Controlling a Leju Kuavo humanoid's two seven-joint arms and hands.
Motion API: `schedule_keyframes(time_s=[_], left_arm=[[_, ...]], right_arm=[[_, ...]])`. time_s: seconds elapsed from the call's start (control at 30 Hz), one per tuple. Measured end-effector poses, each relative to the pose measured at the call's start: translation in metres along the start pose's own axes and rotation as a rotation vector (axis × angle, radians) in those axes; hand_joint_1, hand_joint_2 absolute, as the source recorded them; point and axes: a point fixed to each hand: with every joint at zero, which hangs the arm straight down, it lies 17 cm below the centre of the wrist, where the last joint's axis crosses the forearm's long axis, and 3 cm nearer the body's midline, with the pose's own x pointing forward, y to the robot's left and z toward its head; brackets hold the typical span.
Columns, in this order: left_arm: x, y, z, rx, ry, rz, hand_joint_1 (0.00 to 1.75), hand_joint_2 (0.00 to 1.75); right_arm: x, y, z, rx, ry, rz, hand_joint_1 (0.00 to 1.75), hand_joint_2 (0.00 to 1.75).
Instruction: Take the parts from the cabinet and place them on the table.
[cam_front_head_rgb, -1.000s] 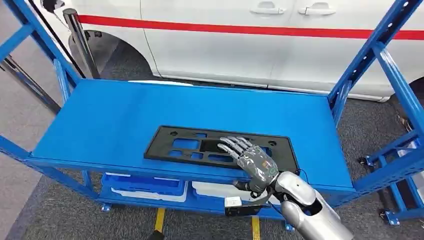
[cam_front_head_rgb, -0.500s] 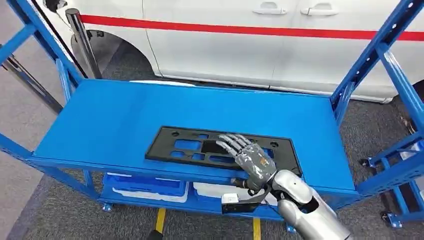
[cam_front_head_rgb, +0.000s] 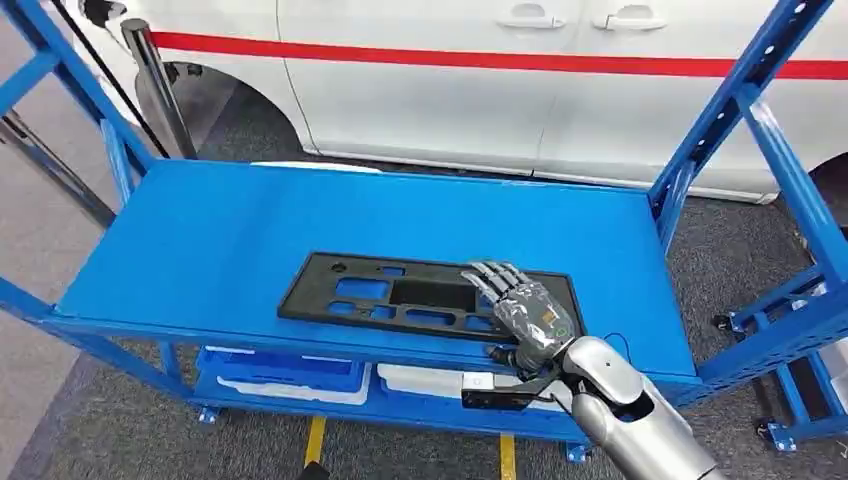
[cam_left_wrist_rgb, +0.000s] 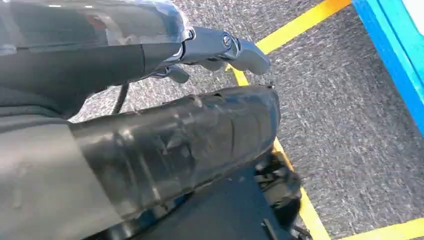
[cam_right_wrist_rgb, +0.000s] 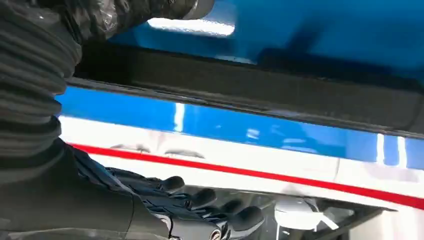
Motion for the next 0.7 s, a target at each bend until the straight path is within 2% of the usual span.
schedule_keyframes(time_s=[0.33,0.7], left_arm=[[-0.004,-0.002,0.002,-0.004,0.004,-0.003,0.0,0.0],[-0.005,-0.002,0.002,-0.003,0.005,0.001,0.0,0.0]], right_arm=[[-0.046,0.005,0.021,0.003,0.119,0.068,0.0,1.75],[-0.106,-0.018,0.046,-0.052,0.266,0.11,0.0,1.75]])
